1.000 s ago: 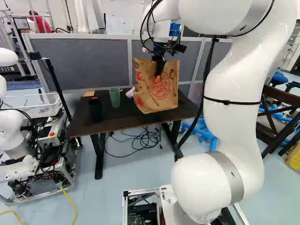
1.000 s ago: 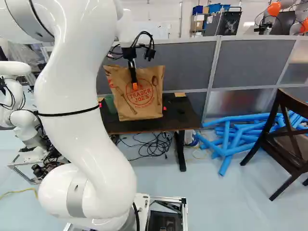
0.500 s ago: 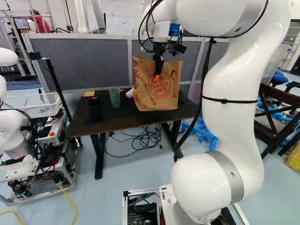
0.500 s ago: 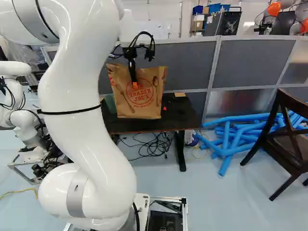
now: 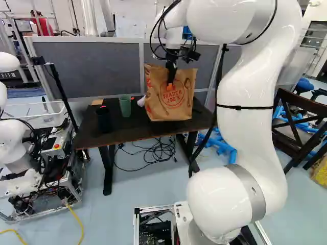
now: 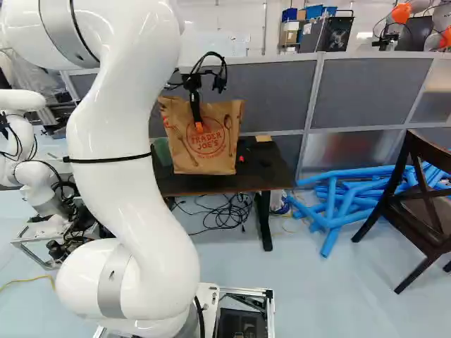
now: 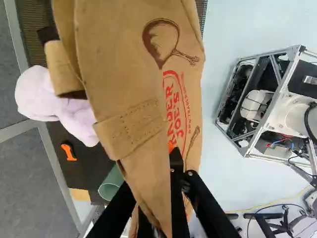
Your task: Pick up the bag on the ground and place it on the table
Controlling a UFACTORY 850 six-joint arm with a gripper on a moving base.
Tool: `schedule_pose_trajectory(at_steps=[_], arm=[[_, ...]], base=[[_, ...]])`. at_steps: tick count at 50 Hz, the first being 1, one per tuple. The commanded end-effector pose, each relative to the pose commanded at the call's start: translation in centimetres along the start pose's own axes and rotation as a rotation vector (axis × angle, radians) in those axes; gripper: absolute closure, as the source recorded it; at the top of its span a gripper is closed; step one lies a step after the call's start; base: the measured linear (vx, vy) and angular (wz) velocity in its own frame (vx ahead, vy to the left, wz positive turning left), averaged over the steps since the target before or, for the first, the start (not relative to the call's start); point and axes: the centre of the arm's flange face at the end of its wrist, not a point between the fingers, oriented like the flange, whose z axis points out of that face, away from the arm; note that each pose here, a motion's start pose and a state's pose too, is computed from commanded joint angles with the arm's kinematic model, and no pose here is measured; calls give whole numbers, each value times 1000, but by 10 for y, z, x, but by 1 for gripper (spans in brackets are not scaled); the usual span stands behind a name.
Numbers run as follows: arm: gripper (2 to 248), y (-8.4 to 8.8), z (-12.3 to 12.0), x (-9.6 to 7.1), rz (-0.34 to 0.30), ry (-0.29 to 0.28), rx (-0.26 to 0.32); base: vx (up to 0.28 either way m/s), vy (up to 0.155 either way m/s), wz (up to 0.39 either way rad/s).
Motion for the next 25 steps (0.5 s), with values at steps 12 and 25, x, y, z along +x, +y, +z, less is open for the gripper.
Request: schedule_pose_trajectory(at_steps=[12, 25], arm=[[227, -12, 19, -2, -13, 12, -15], [227, -31, 40, -2, -27, 27, -17]], base=[[0, 0, 0], [0, 0, 0]])
